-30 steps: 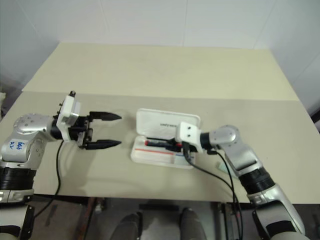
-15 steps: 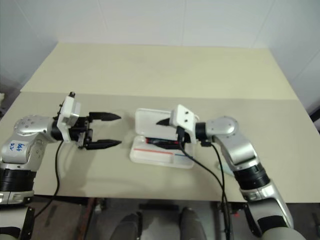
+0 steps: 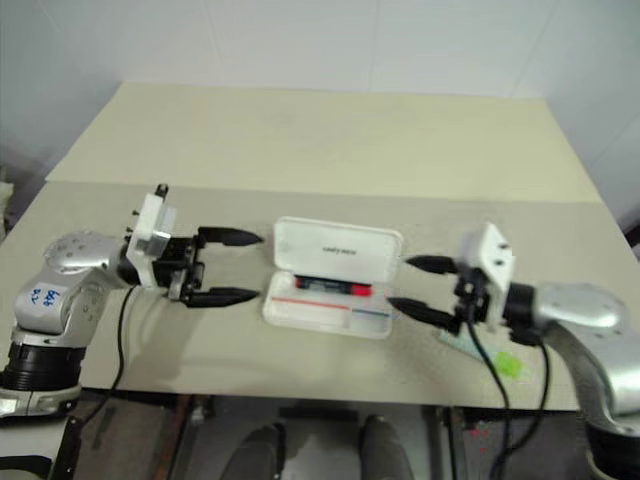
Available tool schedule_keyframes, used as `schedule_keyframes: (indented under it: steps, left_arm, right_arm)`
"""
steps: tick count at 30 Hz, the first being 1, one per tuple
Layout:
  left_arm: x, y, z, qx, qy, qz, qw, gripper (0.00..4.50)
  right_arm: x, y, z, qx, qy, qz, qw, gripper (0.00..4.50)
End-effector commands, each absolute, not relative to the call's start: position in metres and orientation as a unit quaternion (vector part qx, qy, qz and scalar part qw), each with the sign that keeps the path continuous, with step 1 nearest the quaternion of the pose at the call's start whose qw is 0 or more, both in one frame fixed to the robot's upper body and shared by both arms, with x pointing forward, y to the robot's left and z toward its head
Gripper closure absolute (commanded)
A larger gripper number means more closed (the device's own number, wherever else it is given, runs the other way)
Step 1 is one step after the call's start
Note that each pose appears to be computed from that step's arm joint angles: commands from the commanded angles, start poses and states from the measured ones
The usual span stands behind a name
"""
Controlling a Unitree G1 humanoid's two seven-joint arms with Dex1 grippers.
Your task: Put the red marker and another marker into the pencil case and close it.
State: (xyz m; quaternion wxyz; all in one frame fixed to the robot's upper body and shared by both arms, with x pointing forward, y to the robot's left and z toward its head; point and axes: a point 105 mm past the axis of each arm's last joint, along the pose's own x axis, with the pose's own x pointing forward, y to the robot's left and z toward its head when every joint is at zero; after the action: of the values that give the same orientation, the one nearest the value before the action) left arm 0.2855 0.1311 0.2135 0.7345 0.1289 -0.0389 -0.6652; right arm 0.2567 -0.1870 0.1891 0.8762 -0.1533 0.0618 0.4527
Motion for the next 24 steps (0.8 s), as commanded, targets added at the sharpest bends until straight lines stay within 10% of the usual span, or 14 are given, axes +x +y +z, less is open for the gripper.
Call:
schedule_keyframes:
  steps: [1, 24]
  left_arm:
    - [0.279, 0.121, 0.22, 0.131, -0.056, -0.682, 0.717, 0.0]
    - [0.275, 0.112, 0.226, 0.157, -0.041, -0.725, 0.669, 0.0]
  right_arm:
    - [0.25, -0.214, 0.198, -0.174, 0.052, 0.41, 0.894, 0.04]
    - [0.234, -0.275, 0.092, -0.163, 0.191, 0.385, 0.888, 0.04]
